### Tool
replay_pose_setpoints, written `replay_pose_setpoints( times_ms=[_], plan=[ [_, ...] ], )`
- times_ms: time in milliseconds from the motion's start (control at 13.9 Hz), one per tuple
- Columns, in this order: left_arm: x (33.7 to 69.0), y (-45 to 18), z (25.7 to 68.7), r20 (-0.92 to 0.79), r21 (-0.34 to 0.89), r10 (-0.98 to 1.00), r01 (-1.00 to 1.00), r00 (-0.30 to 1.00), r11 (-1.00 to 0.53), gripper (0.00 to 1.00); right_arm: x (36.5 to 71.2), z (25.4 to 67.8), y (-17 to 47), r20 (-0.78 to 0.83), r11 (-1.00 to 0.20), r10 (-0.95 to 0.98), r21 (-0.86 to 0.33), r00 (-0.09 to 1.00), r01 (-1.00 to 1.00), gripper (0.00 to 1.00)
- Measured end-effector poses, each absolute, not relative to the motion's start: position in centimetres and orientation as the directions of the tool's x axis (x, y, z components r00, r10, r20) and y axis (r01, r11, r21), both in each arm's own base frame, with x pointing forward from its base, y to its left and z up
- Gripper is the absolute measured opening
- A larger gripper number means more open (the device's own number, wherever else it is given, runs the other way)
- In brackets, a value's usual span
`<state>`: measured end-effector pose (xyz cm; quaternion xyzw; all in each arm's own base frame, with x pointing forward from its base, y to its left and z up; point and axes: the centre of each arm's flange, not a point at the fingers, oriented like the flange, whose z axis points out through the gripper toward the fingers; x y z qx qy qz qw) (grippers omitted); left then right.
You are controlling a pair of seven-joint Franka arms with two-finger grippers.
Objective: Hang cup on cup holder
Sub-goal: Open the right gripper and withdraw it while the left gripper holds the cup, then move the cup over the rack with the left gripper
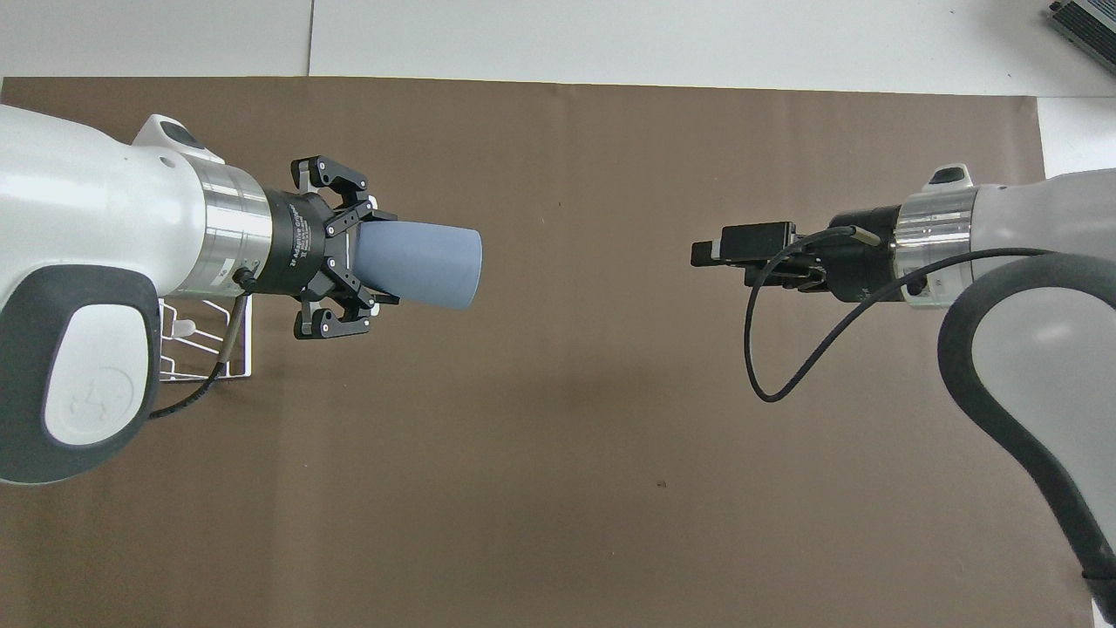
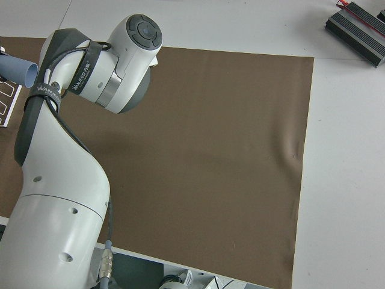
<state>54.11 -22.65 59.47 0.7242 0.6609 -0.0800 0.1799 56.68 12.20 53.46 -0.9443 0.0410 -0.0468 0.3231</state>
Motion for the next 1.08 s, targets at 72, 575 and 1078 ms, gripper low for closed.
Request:
replay_pose_setpoints(
  times_ms=[72, 575, 1078],
  plan=[
    [54.4, -21.6, 59.1, -0.301, 0.18, 0.939, 0.977, 0.169, -0.118, 0.75, 56.7, 53.5, 11.8, 0.091, -0.846, -0.069, -0.533, 0.993, -0.01, 1.0],
    [56.3, -13.4, 57.0, 0.068, 0.275, 0.92, 0.879, 0.386, -0.389, 0.75, 57.3, 55.2, 9.0, 0.183, -0.986, 0.141, -0.067, 0.973, 0.155, 1.0],
    [57.5, -6.4, 54.1, 0.398, 0.264, 0.786, 0.761, 0.473, -0.592, 0.75, 55.8, 62.4, 4.1, 0.094, -0.997, 0.069, -0.012, 0.993, 0.071, 1.0]
  ],
)
